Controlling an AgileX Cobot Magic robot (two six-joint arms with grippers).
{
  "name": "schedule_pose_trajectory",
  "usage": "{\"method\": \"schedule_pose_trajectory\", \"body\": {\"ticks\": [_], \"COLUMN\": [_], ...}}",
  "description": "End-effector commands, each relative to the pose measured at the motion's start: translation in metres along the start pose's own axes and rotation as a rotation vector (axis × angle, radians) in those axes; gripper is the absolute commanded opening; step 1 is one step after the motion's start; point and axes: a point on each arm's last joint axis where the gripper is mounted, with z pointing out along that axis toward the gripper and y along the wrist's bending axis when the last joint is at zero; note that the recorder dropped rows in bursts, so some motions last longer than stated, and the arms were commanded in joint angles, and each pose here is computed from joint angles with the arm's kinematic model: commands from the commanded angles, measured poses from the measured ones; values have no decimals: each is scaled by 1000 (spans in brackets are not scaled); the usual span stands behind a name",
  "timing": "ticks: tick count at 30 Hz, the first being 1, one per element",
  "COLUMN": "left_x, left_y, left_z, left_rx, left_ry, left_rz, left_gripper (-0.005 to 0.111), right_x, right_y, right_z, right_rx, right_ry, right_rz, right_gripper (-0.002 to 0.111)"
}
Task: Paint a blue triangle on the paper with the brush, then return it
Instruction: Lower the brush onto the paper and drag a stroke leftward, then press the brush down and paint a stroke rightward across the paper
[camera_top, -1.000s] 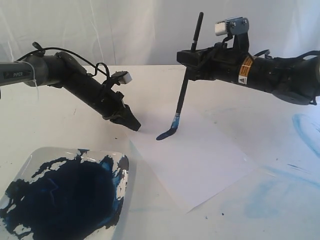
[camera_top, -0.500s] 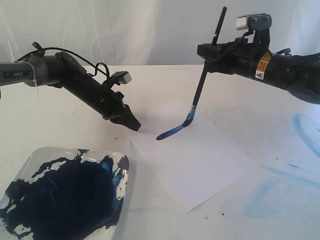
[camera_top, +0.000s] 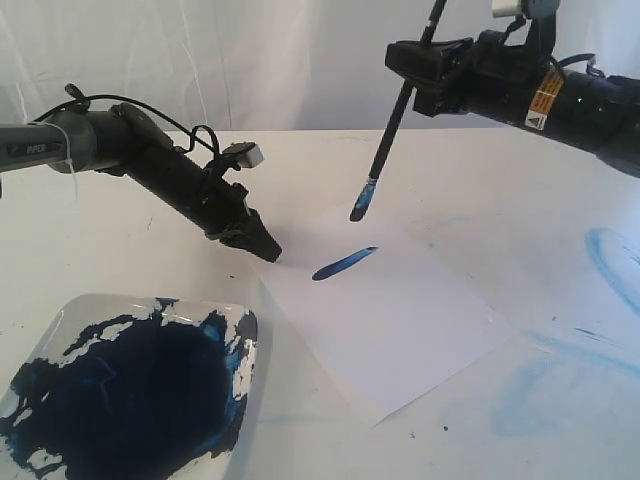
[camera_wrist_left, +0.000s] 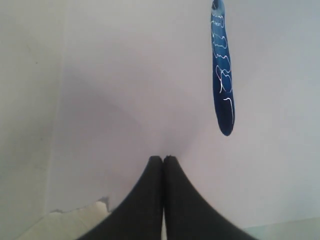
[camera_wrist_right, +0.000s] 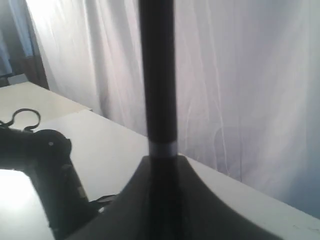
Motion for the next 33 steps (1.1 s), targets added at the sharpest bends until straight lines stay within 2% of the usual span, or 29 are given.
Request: {"method": "schedule_pose_trajectory", "body": {"ticks": [1,3,9,13,17,26,33], "left_x": [-1,-1,-1,-1,-1,-1,-1], "left_y": [-3,-4,-4,-4,-4,-4,-4], "left_z": [-1,-1,-1,-1,-1,-1,-1], "left_rx": [27,31,34,34,34,34,34], "left_ry": [6,8,10,10,10,10,10], "left_rz": [-2,-2,-2,-2,-2,-2,-2], "left_gripper": [0,0,0,0,0,0,0], "right_x": [-13,-20,-37,-38,-24,3,13], "right_y": [29,39,65,79,85,78,77], "right_z": [6,11,25,35,48,61,67], "right_rx": [-111,-77,154,197,264,335,303], "right_ry": [69,99,228,213,238,227,194], "right_rz": [-10,8,-69,-16,10,107,117], "right_gripper": [0,0,0,0,0,0,0]}}
